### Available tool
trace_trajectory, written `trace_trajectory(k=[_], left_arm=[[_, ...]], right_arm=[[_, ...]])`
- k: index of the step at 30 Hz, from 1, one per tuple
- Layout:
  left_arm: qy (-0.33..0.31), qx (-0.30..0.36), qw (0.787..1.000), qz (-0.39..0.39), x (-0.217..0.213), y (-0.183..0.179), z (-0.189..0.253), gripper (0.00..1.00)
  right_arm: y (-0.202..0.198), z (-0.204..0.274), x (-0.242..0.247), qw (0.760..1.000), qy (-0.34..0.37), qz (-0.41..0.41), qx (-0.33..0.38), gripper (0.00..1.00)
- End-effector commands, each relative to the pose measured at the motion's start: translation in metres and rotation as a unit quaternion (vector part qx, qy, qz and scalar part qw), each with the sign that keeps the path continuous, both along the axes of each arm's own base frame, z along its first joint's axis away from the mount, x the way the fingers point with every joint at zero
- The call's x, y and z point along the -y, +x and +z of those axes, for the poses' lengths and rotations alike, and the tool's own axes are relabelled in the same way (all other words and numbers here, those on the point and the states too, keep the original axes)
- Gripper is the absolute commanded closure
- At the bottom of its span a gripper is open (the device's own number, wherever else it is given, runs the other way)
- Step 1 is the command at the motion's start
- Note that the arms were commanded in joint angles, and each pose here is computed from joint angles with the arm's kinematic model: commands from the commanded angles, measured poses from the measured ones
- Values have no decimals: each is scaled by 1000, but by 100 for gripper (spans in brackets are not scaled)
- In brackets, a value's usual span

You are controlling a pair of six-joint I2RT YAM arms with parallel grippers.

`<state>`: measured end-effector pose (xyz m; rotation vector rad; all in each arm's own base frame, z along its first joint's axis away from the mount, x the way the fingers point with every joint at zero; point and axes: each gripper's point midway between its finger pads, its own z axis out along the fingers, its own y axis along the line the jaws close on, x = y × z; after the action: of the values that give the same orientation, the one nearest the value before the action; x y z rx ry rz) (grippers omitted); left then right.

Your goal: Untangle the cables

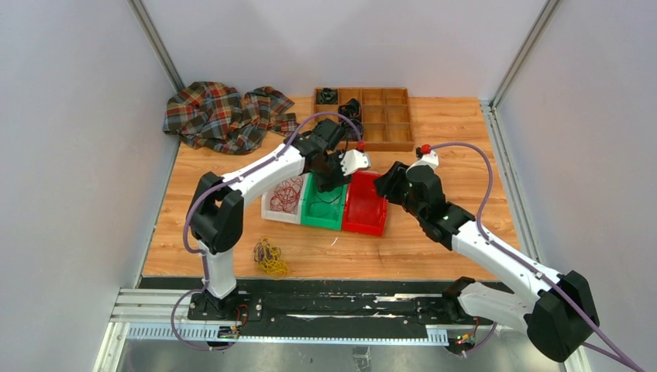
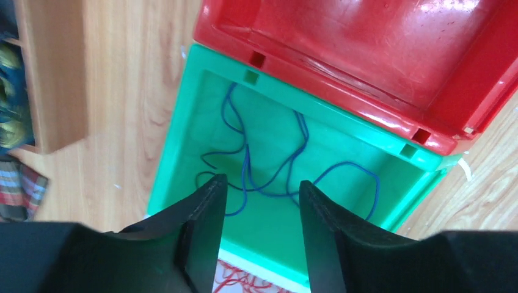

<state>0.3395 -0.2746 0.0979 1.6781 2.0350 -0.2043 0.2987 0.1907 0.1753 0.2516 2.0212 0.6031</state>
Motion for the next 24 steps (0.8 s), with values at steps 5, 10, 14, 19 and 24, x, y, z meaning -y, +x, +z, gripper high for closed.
trace_trajectory(k=[5, 10, 14, 19, 24], left_arm=[[-40, -17, 999, -12, -5, -20, 83, 5], [-49, -31, 998, -20, -29, -50, 120, 2], [-49, -51, 997, -35, -75, -91, 128, 2], [-35, -85, 995, -26, -137, -143, 94, 0], [-33, -155, 987, 14, -163, -178, 48, 7]], right_arm=[[6, 30, 14, 999, -22, -11, 37, 52], [6, 40, 9, 999, -21, 5, 44, 52], [2, 39, -4, 999, -14, 34, 34, 52], [-6, 29, -26, 997, -21, 75, 27, 51], [-19, 26, -60, 990, -49, 125, 44, 51]])
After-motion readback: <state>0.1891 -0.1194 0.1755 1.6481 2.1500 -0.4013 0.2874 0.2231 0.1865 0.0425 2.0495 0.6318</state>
